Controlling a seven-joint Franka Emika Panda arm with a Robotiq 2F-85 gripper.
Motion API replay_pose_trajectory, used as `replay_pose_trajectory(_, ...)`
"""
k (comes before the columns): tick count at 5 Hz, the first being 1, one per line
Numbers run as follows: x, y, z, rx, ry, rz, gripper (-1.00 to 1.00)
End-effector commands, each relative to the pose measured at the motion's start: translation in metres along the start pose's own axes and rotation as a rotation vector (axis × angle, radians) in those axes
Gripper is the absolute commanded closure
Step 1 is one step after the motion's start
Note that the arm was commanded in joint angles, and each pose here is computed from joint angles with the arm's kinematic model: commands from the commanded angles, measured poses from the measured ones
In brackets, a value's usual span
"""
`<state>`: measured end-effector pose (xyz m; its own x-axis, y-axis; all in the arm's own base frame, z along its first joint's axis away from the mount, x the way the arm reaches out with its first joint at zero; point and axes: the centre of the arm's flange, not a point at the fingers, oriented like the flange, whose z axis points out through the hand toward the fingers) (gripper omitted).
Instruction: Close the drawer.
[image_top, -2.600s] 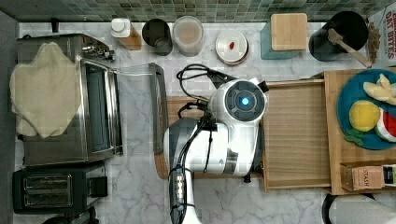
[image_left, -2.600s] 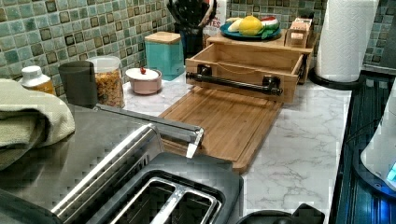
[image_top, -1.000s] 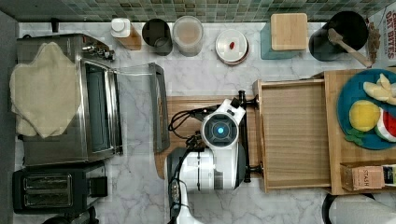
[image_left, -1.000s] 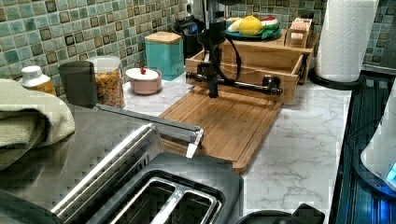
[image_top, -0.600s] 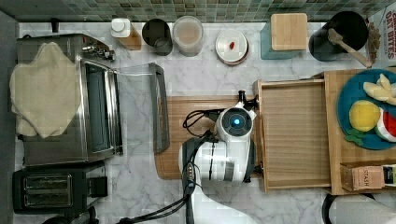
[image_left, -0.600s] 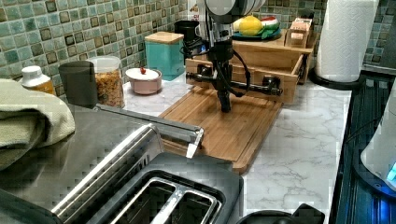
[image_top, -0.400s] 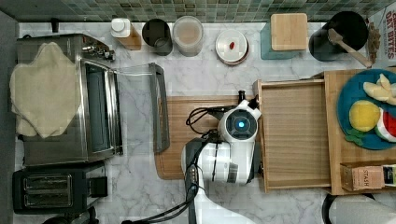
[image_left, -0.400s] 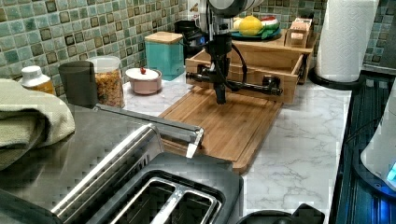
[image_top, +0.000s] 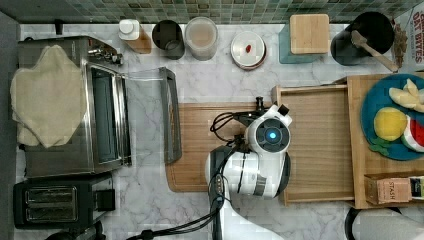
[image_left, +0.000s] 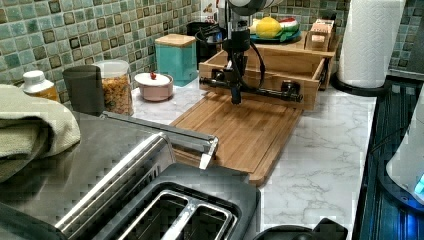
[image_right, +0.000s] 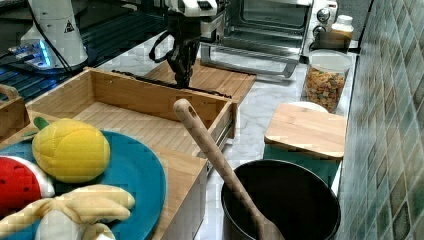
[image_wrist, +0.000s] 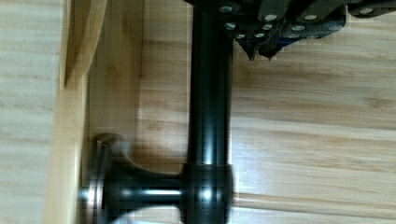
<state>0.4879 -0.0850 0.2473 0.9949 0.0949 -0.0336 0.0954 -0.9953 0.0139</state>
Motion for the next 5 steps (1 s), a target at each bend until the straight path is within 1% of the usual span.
replay_pose_trajectory(1,-0.006,0.158,-0.041,-0.057,0.019,0.113,1.00)
replay_pose_trajectory(2,-0.017,0.207,-0.054,-0.082,0.008,0.105,1.00)
replay_pose_trajectory(3,-0.049,0.250,-0.056,-0.120,0.148,0.055,1.00)
replay_pose_trajectory(4,-0.067,0.284,-0.053,-0.197,0.211,0.064,1.00)
replay_pose_trajectory(5,-0.073,0.307,-0.054,-0.209,0.182,0.097,1.00)
